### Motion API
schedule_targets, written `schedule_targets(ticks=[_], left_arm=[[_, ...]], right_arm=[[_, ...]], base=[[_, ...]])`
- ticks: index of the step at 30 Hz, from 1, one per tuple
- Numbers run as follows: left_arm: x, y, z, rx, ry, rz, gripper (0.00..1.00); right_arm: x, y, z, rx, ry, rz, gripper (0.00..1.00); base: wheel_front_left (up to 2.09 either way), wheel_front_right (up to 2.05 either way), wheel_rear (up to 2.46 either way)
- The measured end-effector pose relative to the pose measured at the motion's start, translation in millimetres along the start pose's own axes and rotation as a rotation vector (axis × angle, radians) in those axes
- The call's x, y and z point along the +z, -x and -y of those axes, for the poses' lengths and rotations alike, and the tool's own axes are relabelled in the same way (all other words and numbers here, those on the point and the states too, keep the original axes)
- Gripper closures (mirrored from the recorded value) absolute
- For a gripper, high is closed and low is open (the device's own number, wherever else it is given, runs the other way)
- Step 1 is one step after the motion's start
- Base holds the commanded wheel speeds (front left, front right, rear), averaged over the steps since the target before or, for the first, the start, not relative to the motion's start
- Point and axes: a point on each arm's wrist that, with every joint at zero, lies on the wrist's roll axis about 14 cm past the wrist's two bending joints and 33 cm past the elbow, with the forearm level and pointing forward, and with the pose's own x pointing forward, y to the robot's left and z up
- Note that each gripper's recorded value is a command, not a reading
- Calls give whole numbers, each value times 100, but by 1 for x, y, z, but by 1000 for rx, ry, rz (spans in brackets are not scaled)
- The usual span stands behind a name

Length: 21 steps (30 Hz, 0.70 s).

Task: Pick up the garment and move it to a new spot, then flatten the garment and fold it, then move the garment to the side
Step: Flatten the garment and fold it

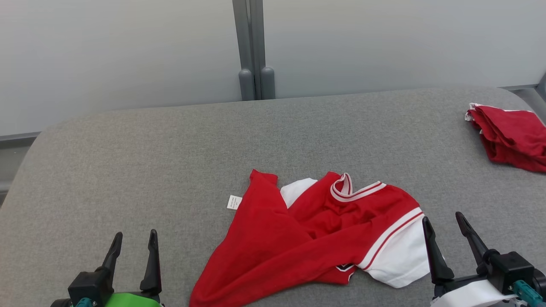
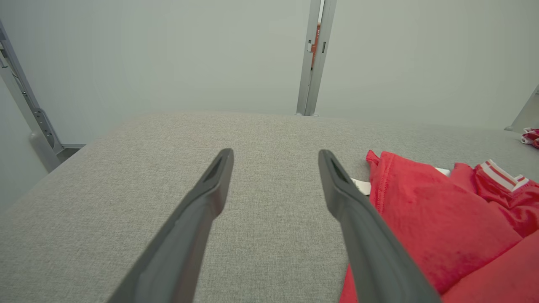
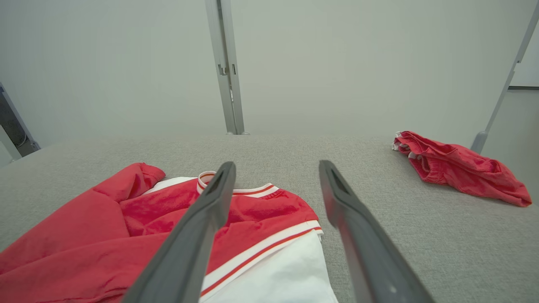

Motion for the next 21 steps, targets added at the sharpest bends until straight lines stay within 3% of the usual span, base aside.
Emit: schedule_targets(ticks=[21], left_arm=[[-1, 1, 1, -11, 3, -3, 0]], right_arm=[[-3, 1, -1, 4, -6, -8, 0]], base=[[0, 0, 0]])
